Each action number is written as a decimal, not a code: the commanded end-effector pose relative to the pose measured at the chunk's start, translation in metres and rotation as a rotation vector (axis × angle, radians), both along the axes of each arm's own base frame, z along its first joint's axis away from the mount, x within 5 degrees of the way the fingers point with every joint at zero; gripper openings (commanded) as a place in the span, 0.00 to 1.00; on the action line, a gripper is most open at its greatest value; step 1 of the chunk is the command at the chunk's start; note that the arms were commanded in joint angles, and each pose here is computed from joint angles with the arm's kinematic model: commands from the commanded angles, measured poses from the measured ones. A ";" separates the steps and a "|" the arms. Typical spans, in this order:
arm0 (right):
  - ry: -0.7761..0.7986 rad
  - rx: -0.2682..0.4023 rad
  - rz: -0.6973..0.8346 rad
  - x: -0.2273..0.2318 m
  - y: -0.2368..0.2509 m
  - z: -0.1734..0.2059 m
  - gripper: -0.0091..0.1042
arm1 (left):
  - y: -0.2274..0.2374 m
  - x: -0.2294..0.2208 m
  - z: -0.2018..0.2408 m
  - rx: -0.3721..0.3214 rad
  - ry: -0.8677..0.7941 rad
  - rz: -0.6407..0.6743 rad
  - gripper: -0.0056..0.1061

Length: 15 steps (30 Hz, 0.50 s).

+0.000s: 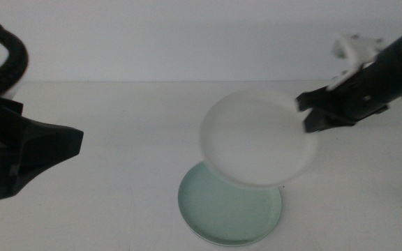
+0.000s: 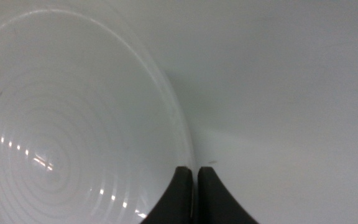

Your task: Stack the three bowls on top of each other.

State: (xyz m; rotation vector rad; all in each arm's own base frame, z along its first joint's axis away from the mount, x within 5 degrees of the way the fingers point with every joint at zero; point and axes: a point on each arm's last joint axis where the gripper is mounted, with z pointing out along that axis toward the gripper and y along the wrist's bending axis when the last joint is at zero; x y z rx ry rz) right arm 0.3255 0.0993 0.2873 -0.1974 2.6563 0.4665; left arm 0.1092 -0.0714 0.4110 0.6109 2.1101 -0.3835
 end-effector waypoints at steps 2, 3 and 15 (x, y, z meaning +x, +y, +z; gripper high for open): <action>-0.078 0.039 0.038 -0.002 0.024 0.015 0.08 | -0.001 0.000 0.013 -0.059 -0.072 0.005 0.86; -0.070 0.037 0.046 -0.001 0.030 0.011 0.08 | -0.001 0.000 0.013 -0.059 -0.072 0.005 0.86; 0.048 -0.016 0.105 0.009 0.056 -0.036 0.08 | -0.001 0.000 0.013 -0.059 -0.072 0.005 0.86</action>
